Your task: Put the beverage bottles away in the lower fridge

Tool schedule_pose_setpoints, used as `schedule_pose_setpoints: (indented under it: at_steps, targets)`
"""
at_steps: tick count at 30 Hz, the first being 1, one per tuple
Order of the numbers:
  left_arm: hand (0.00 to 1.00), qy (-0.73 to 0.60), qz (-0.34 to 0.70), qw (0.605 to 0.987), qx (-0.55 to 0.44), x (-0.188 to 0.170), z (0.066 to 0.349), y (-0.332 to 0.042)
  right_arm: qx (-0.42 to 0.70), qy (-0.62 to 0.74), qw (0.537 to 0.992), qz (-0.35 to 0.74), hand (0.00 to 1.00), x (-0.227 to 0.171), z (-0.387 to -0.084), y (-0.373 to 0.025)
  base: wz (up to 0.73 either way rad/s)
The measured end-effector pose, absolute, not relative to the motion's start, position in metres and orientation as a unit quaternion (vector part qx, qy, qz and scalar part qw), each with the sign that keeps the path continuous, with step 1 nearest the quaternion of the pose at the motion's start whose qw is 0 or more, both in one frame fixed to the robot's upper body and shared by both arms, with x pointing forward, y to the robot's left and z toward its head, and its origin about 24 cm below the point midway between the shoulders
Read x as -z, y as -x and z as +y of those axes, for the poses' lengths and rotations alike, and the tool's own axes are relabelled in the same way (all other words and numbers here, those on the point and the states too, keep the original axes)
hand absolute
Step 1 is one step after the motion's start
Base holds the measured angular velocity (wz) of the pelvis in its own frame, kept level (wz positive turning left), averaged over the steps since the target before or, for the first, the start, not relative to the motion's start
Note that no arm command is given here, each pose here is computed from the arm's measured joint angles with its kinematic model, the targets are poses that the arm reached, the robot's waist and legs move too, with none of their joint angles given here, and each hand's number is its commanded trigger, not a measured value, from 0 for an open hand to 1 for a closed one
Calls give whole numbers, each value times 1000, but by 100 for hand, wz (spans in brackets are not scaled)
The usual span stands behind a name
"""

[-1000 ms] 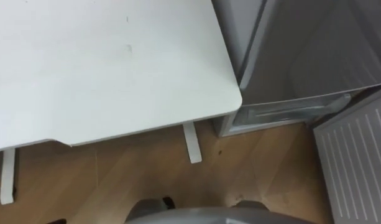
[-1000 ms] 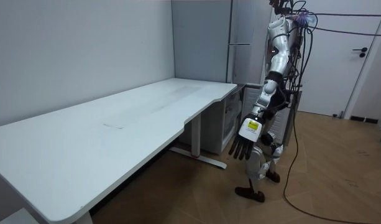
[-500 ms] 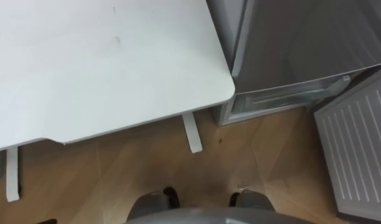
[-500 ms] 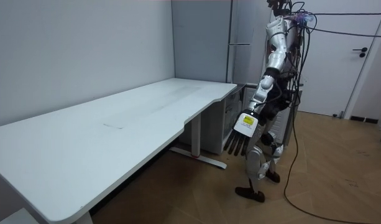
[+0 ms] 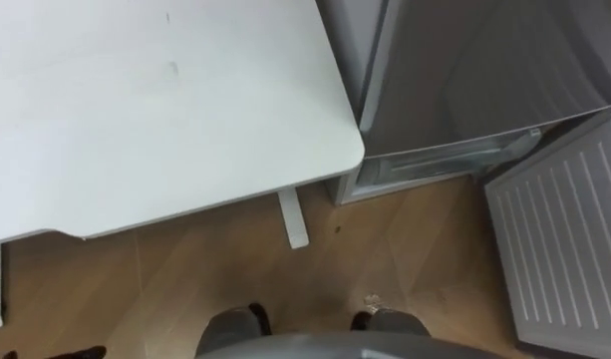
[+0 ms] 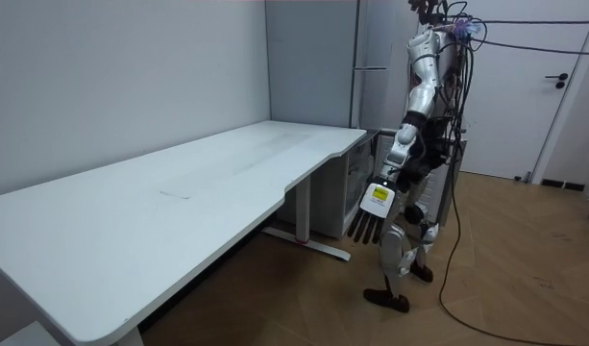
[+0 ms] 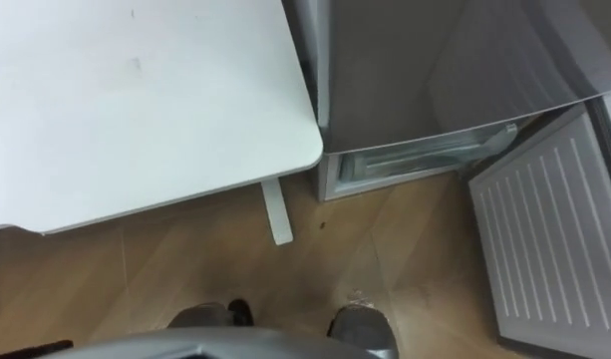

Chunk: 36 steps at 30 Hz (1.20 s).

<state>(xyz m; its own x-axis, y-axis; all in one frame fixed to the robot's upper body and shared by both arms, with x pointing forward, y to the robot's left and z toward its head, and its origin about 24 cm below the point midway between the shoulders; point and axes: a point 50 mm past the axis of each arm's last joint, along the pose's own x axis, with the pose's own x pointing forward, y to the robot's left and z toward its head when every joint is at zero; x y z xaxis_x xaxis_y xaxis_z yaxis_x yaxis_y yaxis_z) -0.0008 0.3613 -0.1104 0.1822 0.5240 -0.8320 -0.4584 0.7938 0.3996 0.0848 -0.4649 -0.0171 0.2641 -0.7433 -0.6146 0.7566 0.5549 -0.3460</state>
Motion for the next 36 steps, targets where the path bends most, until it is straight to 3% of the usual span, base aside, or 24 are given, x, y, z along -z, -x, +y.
schedule_pose_setpoints:
  at_steps: [5, 10, 14, 18, 21, 23, 29, 36]
  targets:
    - [0, -34, 562, 775, -288, 114, 355, -3, 389, 46, 812, 432, 0, 30, -451, -88, -11]
    - [0, -35, 582, 778, -233, 124, 335, -6, 262, 84, 848, 454, 0, 43, -412, -76, -27]
    - [0, -17, 599, 771, -217, 135, 317, -2, 138, 41, 895, 421, 0, 44, -346, -73, -27]
    - [0, -20, 609, 773, -175, 143, 300, -9, -26, -104, 936, 335, 0, 42, -269, -98, 0]
    - [0, -17, 614, 774, -152, 148, 286, -14, -195, -193, 910, 309, 0, 45, -204, -127, 26]
    - [0, -5, 619, 771, -148, 152, 277, -12, -261, -209, 892, 303, 0, 41, -186, -139, 31]
    - [0, 3, 637, 752, -171, 151, 280, 0, -281, -216, 874, 333, 0, 42, -192, -141, 25]
    - [0, 4, 631, 754, -179, 151, 280, -11, -297, -216, 861, 353, 0, 40, -195, -144, 0]
